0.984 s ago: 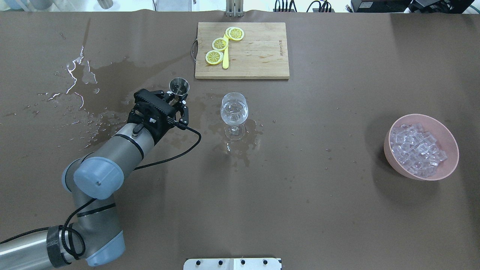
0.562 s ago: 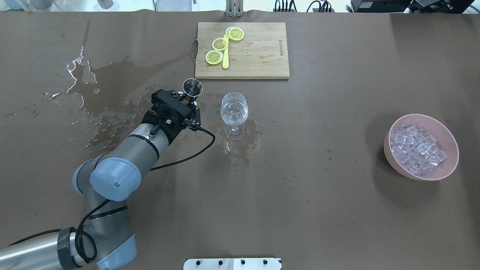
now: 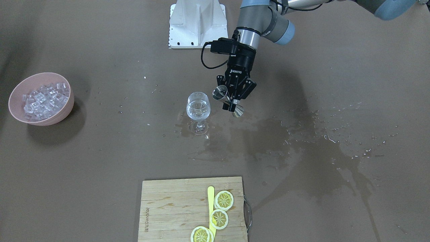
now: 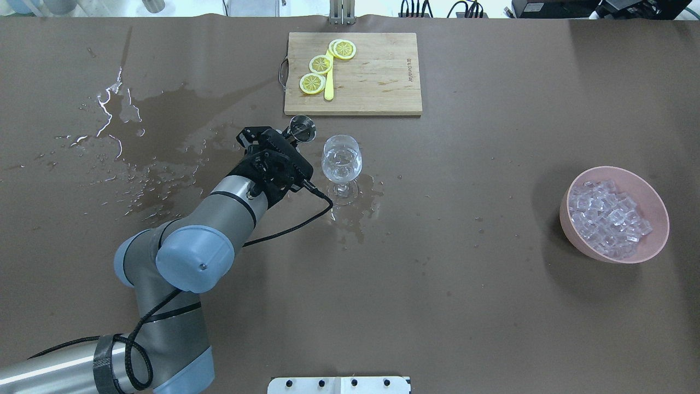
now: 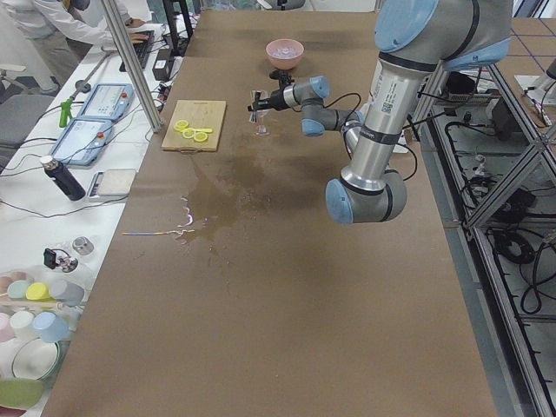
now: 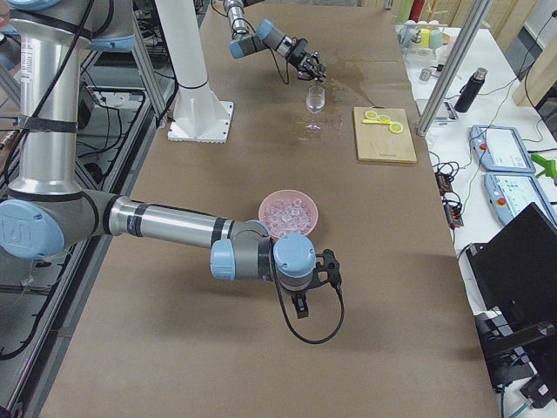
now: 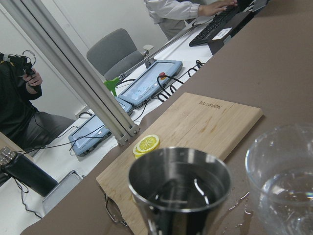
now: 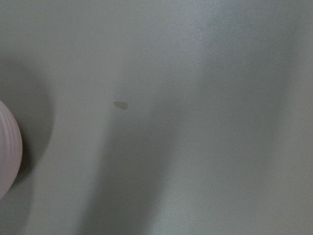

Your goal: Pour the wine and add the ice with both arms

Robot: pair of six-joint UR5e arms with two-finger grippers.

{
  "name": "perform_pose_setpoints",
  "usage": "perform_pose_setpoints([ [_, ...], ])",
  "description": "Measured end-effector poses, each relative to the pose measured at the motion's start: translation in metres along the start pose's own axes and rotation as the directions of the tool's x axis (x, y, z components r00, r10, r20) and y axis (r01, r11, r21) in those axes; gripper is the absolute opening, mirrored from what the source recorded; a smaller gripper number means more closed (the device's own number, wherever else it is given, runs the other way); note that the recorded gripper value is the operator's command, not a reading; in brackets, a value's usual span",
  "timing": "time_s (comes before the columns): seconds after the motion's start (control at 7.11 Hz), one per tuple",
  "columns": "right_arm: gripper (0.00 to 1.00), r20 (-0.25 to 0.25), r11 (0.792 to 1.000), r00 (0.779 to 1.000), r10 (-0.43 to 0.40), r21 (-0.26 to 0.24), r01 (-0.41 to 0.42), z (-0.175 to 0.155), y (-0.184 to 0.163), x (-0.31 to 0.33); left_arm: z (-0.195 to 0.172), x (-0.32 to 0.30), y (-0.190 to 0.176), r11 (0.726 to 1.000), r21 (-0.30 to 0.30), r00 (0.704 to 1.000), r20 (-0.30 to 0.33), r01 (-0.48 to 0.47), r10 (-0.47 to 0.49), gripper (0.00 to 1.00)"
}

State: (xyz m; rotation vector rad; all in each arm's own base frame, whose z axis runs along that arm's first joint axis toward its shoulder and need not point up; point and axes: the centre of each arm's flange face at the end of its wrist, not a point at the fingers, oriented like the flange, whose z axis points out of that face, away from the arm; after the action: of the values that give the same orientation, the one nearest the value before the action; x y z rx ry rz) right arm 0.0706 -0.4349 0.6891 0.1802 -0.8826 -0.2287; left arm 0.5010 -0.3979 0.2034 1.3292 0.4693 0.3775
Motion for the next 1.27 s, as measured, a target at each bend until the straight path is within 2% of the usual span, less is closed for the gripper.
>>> perform_pose_setpoints([
  [0.28,1.00,0.000,1.000,1.000,0.002,-0.001,-0.002,0.000,0.000,0.000,0.002,0.006,-0.021,0.998,-0.024,0.998,0.021,-0.051,0.051,0.00],
  [0.7,1.00,0.001,1.000,1.000,0.003,-0.002,-0.003,0.001,0.000,0.001,0.005,0.014,-0.028,0.989,-0.036,0.989,0.026,-0.147,0.148,0.00],
  [1.27,1.00,0.002,1.000,1.000,0.012,-0.009,-0.012,0.005,0.002,0.006,0.009,0.020,-0.049,0.945,-0.112,0.949,0.041,-0.306,0.312,0.00],
])
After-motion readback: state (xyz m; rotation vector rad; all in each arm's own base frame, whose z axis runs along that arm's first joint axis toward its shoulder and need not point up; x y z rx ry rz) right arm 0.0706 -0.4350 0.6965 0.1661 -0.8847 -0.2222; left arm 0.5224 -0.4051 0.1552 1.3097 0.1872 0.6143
